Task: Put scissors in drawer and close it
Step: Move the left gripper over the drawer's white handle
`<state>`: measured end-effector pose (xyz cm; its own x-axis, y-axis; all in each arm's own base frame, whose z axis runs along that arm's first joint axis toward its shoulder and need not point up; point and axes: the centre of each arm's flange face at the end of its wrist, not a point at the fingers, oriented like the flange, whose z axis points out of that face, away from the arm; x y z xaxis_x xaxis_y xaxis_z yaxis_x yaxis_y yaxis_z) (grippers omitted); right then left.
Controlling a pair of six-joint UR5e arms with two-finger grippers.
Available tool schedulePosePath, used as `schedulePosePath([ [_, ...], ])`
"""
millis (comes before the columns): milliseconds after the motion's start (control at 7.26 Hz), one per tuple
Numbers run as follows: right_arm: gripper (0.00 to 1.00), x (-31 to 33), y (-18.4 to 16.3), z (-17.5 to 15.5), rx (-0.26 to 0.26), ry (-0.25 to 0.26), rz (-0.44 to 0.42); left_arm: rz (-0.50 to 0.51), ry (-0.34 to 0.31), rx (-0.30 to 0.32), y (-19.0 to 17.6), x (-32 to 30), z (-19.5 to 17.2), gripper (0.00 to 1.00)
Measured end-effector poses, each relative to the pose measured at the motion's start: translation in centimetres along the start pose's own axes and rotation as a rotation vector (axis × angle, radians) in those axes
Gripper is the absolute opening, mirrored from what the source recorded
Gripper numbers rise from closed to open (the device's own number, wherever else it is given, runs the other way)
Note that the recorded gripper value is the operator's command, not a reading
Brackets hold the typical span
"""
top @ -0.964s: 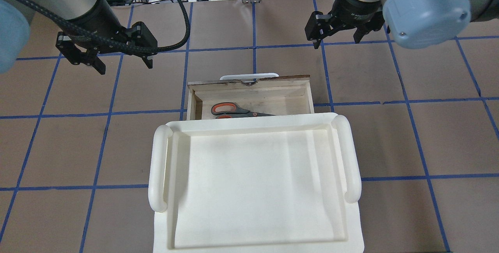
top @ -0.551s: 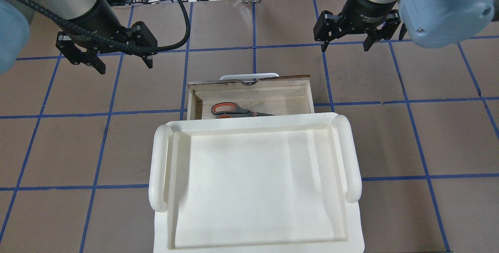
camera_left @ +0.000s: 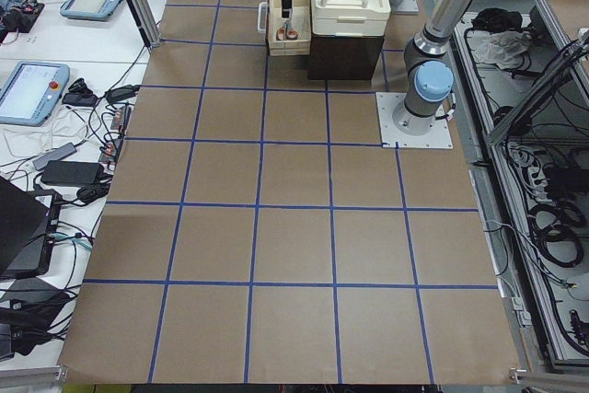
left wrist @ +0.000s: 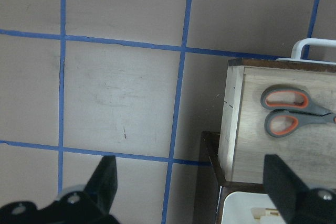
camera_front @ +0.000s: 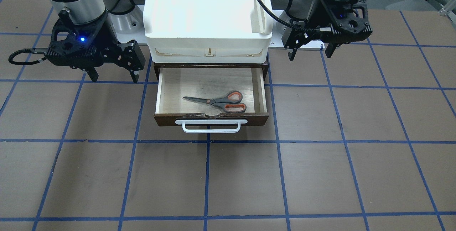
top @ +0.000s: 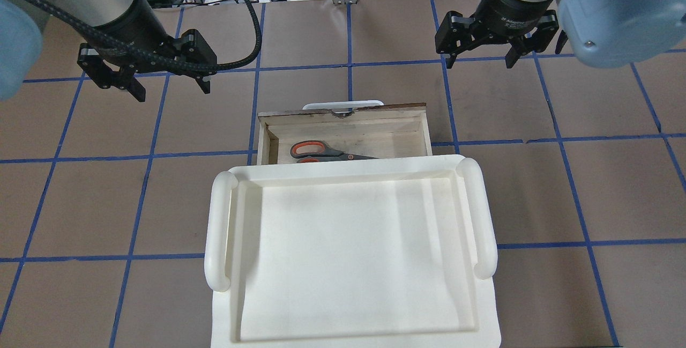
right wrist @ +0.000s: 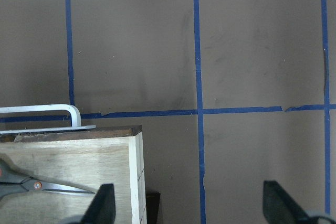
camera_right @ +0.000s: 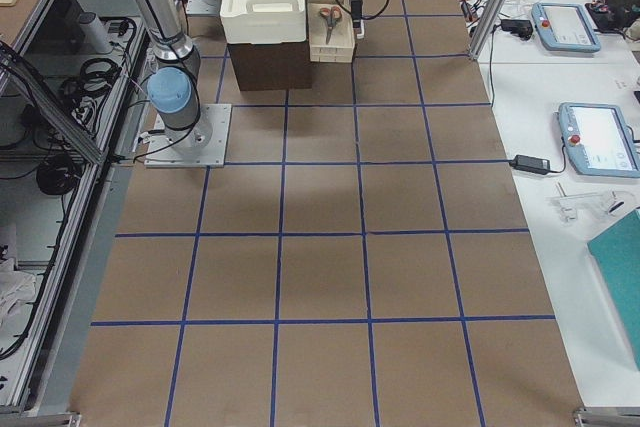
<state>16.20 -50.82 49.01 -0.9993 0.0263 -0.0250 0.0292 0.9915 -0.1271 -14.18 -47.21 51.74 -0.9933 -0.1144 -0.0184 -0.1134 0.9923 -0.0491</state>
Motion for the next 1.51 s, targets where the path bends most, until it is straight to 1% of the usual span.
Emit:
schedulePosePath([
  [138, 1.00, 0.0, 0.2, -0.2, -0.002, -0.004, -0.001, -0.001, 0.002, 0.001, -0.3, 0.1, 0.3, 1.00],
  [275, 1.00, -0.1, 0.3, -0.2, -0.006, -0.007, -0.001, -0.005, 0.006, 0.020, -1.3, 0.4, 0.8, 1.00],
  [413, 1.00, -0.1, 0.4, -0.2, -0.011, -0.008, -0.002, -0.008, 0.013, 0.057, -2.7, 0.9, 1.5, 1.00],
  [551, 1.00, -0.1, 0.4, -0.2, -0.013, -0.008, -0.002, -0.012, 0.018, 0.079, -4.0, 1.9, 2.5, 1.00],
  [826, 1.00, 0.0, 0.4, -0.2, -0.014, -0.001, -0.001, -0.048, 0.031, 0.118, -5.7, 5.9, 4.5, 1.00],
  [1240, 1.00, 0.0, 0.4, 0.0, -0.017, 0.004, -0.002, -0.094, 0.029, 0.125, -8.6, 11.6, 8.4, 1.00],
  [1515, 1.00, 0.1, 0.4, 0.0, -0.018, 0.005, -0.003, -0.114, 0.033, 0.125, -10.4, 14.9, 11.9, 1.00],
])
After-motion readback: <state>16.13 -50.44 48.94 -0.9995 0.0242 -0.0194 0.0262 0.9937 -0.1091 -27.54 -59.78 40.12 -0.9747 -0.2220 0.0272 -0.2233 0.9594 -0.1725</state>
